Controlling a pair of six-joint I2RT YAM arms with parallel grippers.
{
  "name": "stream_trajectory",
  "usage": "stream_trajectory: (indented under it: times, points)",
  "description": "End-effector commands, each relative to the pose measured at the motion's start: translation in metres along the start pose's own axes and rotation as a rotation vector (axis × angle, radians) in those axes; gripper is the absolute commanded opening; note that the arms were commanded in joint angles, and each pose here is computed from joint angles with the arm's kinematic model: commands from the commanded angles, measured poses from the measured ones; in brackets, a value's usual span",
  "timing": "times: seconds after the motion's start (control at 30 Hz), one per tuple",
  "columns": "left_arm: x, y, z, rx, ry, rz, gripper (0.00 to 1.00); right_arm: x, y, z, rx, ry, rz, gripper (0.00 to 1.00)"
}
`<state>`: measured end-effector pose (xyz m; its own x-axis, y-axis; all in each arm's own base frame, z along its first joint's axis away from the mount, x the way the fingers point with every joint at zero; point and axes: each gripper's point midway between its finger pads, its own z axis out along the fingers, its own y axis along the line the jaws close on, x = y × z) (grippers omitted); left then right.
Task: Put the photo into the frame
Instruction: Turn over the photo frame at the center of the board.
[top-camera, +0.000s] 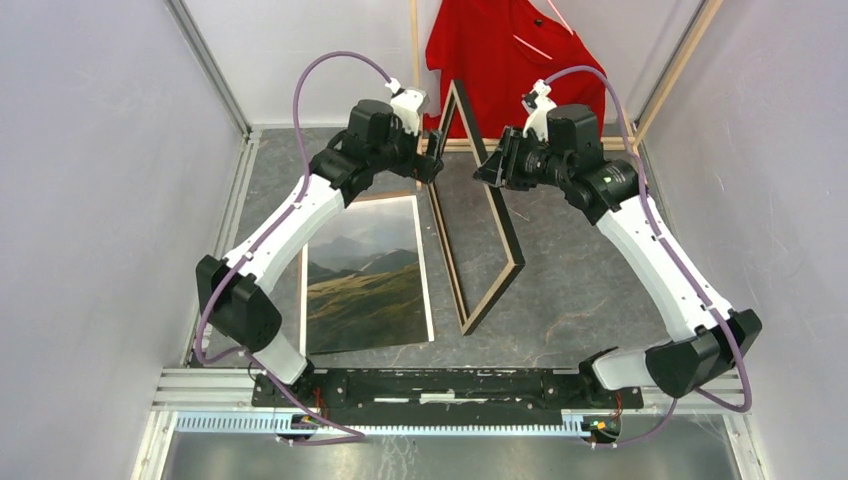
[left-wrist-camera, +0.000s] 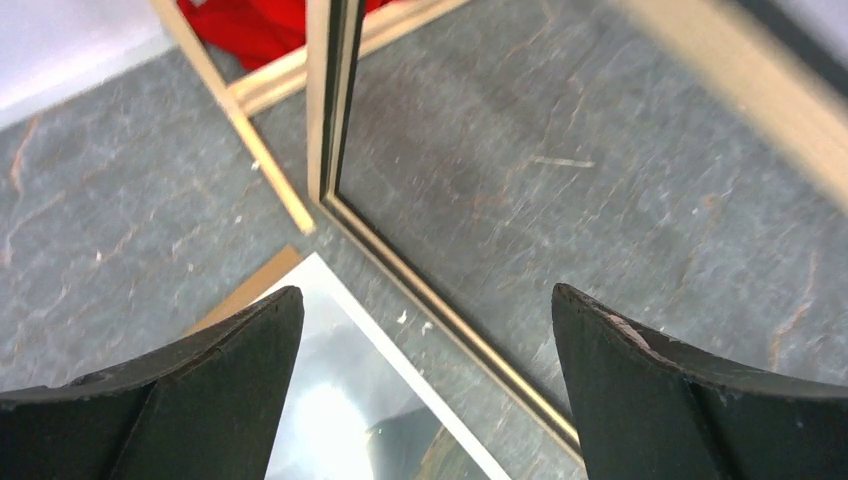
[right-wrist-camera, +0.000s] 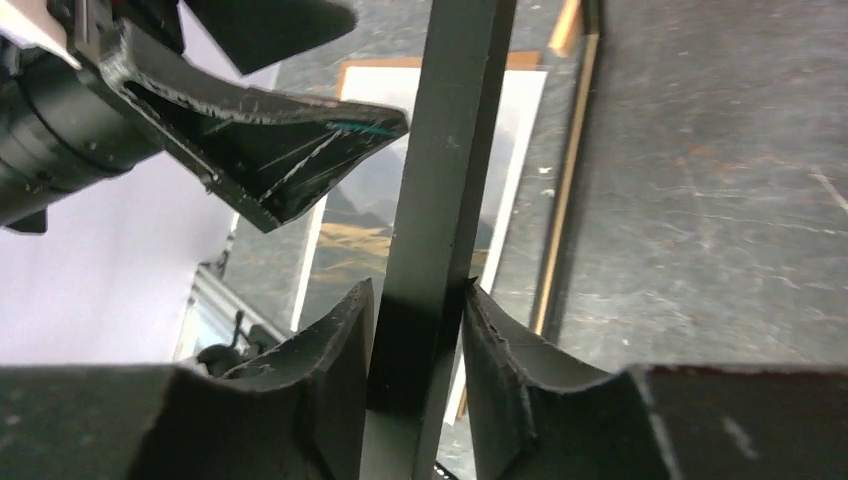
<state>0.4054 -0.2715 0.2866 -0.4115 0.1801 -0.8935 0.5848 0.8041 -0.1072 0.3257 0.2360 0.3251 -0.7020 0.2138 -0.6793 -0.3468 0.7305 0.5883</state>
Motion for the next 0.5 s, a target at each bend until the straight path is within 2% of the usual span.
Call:
stream_trajectory:
  times: [0.0, 0.2, 0.47]
  points:
    - [0.014, 0.013, -0.02, -0.062, 0.019, 0.076, 1.0, -0.009, -0.037, -0.026, 0.212, -0.052, -0.159, 0.36]
    - [0.037, 0.018, -0.038, -0.082, 0.055, 0.079, 1.0, 0.017, -0.089, -0.044, 0.417, -0.024, -0.204, 0.32]
    - [0.058, 0.029, -0.049, -0.096, 0.09, 0.077, 1.0, 0.045, -0.164, -0.084, 0.773, -0.043, -0.234, 0.34]
